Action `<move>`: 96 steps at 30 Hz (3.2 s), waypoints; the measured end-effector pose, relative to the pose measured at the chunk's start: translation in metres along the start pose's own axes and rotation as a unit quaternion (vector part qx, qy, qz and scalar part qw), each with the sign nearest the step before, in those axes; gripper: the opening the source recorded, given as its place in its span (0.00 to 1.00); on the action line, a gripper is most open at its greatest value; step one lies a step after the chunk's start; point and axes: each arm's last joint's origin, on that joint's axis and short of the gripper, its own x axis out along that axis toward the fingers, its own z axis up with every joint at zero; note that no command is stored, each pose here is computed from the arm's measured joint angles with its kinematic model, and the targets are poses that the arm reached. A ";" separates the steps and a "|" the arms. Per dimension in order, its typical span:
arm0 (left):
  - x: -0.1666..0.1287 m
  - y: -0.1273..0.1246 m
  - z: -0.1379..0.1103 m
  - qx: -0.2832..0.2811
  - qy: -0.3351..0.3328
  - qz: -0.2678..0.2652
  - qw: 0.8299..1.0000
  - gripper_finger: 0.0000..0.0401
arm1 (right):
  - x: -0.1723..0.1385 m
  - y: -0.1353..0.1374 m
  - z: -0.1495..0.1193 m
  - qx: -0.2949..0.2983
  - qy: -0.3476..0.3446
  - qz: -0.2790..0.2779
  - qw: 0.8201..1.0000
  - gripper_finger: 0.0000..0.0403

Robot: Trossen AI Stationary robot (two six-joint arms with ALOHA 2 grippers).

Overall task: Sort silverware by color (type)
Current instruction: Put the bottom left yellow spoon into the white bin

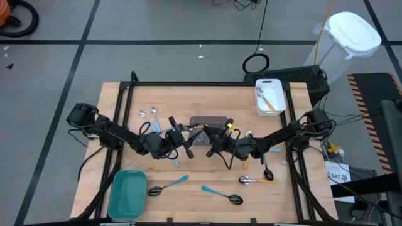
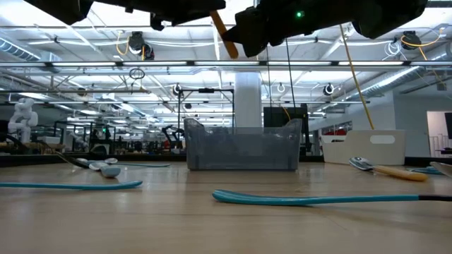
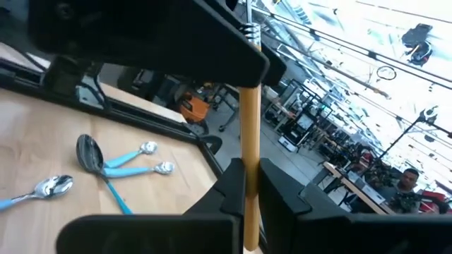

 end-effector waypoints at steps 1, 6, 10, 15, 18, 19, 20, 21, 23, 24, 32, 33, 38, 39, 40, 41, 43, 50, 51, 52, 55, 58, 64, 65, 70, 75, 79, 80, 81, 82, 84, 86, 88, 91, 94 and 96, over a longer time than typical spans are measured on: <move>0.000 0.000 0.000 -0.002 0.002 0.003 1.000 0.37 | -0.001 0.000 0.001 0.002 -0.002 -0.001 1.000 0.04; -0.001 0.000 0.000 -0.011 0.005 0.011 1.000 0.44 | -0.003 -0.001 0.005 0.020 -0.009 -0.019 1.000 0.03; -0.001 0.000 0.001 -0.035 0.002 0.014 0.999 0.45 | -0.003 -0.002 0.005 0.017 -0.008 -0.021 1.000 0.03; -0.001 0.002 0.006 -0.062 -0.022 0.022 0.998 0.45 | -0.003 -0.002 0.005 0.019 -0.008 -0.021 1.000 0.03; 0.001 0.005 0.005 -0.071 -0.021 0.030 0.997 0.45 | -0.003 -0.002 0.005 0.019 -0.006 -0.023 1.000 0.03; 0.003 0.006 0.005 -0.075 -0.021 0.035 0.996 0.45 | -0.003 -0.002 0.005 0.020 -0.004 -0.026 0.999 0.03; 0.003 0.007 0.005 -0.077 -0.021 0.037 0.996 0.45 | -0.003 -0.002 0.005 0.019 -0.003 -0.028 0.999 0.03; 0.004 0.009 0.005 -0.077 -0.021 0.039 0.996 0.44 | -0.002 -0.003 0.005 0.019 -0.003 -0.028 0.999 0.03; 0.005 0.010 0.004 -0.075 -0.020 0.042 0.996 0.41 | -0.002 -0.003 0.004 0.017 -0.002 -0.029 0.999 0.03; 0.006 0.010 0.004 -0.073 -0.020 0.043 0.996 0.38 | -0.002 -0.003 0.004 0.017 -0.002 -0.029 0.999 0.03; 0.006 0.009 0.004 -0.046 -0.024 0.021 0.998 0.09 | -0.002 -0.003 0.004 0.016 -0.001 -0.030 0.999 0.03; 0.006 0.009 0.004 -0.044 -0.024 0.020 0.999 0.08 | -0.002 -0.003 0.004 0.016 -0.001 -0.030 0.999 0.03; 0.006 0.009 0.003 -0.035 -0.021 0.018 0.999 0.08 | -0.002 -0.003 0.004 0.009 0.000 -0.030 1.000 0.04; 0.006 0.009 0.003 -0.034 -0.020 0.018 0.999 0.08 | -0.002 -0.003 0.004 0.006 0.000 -0.030 1.000 0.05; 0.006 0.009 0.003 -0.032 -0.020 0.018 0.999 0.08 | -0.002 -0.002 0.004 0.003 0.001 -0.028 1.000 0.07; 0.006 0.009 0.003 -0.027 -0.019 0.017 0.999 0.09 | -0.002 -0.002 0.004 -0.001 0.002 -0.028 1.000 0.08; 0.006 0.009 0.002 -0.019 -0.018 0.016 1.000 0.09 | -0.002 -0.002 0.003 -0.011 0.002 -0.028 1.000 0.11; 0.005 0.005 0.001 -0.012 -0.020 -0.017 1.000 0.10 | -0.008 0.005 0.003 -0.036 0.008 -0.006 0.999 0.21; 0.005 0.004 0.001 -0.010 -0.018 -0.020 1.000 0.10 | -0.010 0.007 0.003 -0.039 0.009 -0.001 0.999 0.22; 0.005 0.003 0.000 -0.006 -0.016 -0.026 1.000 0.10 | -0.011 0.009 0.003 -0.043 0.010 0.003 0.999 0.24; 0.005 0.002 -0.001 0.005 -0.016 -0.047 0.999 0.10 | -0.015 0.012 0.004 -0.041 0.014 0.006 0.999 0.29; 0.005 0.001 -0.002 0.008 -0.019 -0.068 0.998 0.11 | -0.017 0.014 0.004 -0.039 0.015 0.010 0.999 0.34; 0.005 -0.001 -0.002 0.019 -0.029 -0.109 0.993 0.11 | -0.019 0.012 0.006 -0.048 0.012 0.040 0.998 0.30; 0.005 -0.002 -0.002 0.024 -0.030 -0.111 0.993 0.11 | -0.020 0.010 0.007 -0.042 0.013 0.043 0.998 0.28; 0.006 -0.002 -0.005 0.042 -0.022 -0.135 0.990 0.11 | -0.028 -0.003 0.013 -0.002 0.026 0.109 0.994 0.23; 0.008 -0.001 -0.006 0.035 -0.028 -0.163 0.986 0.11 | -0.034 -0.025 0.015 0.067 0.055 0.188 0.978 0.30; 0.010 0.000 -0.007 0.027 -0.035 -0.195 0.980 0.11 | -0.036 -0.037 0.015 0.122 0.070 0.252 0.957 0.37; 0.011 0.001 -0.007 0.026 -0.038 -0.206 0.977 0.11 | -0.035 -0.038 0.015 0.132 0.072 0.267 0.952 0.39; 0.011 0.001 -0.007 0.026 -0.042 -0.219 0.975 0.11 | -0.035 -0.038 0.015 0.142 0.071 0.285 0.945 0.40; 0.011 0.001 -0.007 0.026 -0.045 -0.230 0.972 0.11 | -0.034 -0.039 0.014 0.151 0.070 0.302 0.939 0.41; 0.012 0.001 -0.008 0.026 -0.050 -0.253 0.966 0.11 | -0.031 -0.040 0.013 0.167 0.065 0.338 0.924 0.43; 0.012 0.001 -0.008 0.026 -0.053 -0.275 0.959 0.11 | -0.029 -0.041 0.012 0.184 0.062 0.377 0.906 0.45; 0.011 0.000 -0.009 0.027 -0.055 -0.293 0.954 0.11 | -0.026 -0.043 0.011 0.199 0.059 0.412 0.887 0.45; 0.011 -0.001 -0.010 0.029 -0.052 -0.305 0.950 0.11 | -0.023 -0.046 0.009 0.216 0.057 0.446 0.867 0.45; 0.010 -0.002 -0.010 0.029 -0.055 -0.319 0.946 0.11 | -0.021 -0.047 0.008 0.219 0.056 0.451 0.864 0.44; 0.010 -0.002 -0.010 0.029 -0.054 -0.324 0.944 0.11 | -0.020 -0.048 0.007 0.219 0.057 0.449 0.864 0.44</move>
